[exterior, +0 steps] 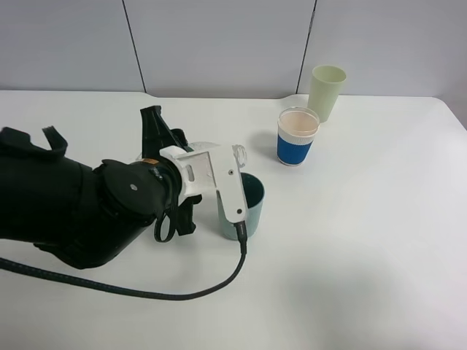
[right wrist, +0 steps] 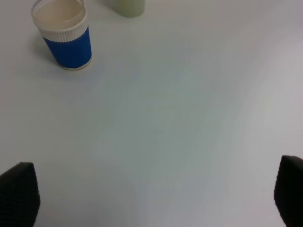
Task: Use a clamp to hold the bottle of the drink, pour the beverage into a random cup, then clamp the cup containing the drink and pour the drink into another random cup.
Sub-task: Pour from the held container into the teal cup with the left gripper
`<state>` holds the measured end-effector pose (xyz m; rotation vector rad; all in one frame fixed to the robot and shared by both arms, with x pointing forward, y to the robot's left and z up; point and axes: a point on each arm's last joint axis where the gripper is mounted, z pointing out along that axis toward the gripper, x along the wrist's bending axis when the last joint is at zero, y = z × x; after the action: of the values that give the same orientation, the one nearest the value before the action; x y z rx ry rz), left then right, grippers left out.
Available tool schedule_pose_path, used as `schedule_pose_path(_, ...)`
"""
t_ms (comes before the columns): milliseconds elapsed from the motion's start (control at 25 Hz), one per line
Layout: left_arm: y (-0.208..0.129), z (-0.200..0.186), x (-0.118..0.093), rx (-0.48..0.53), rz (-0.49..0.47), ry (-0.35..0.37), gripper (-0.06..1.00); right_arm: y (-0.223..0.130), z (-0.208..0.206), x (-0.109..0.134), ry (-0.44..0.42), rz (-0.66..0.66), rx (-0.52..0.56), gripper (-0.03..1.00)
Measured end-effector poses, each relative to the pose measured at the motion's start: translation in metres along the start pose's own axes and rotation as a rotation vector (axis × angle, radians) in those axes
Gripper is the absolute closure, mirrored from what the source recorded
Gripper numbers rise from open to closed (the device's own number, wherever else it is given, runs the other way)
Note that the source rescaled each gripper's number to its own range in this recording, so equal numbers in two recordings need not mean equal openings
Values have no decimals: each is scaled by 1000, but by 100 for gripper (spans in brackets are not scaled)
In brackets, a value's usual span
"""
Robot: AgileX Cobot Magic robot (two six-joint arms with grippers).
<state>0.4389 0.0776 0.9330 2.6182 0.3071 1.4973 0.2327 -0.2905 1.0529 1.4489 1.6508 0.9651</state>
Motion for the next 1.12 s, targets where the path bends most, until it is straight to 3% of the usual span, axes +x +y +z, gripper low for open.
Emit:
schedule_pose_path(480,-3,2,3,55,157,55,89,0,0,0,0,0,0,-3)
schedule_pose_path(1120,-2,2,9,60,245,118,89,0,0,0,0,0,0,-3)
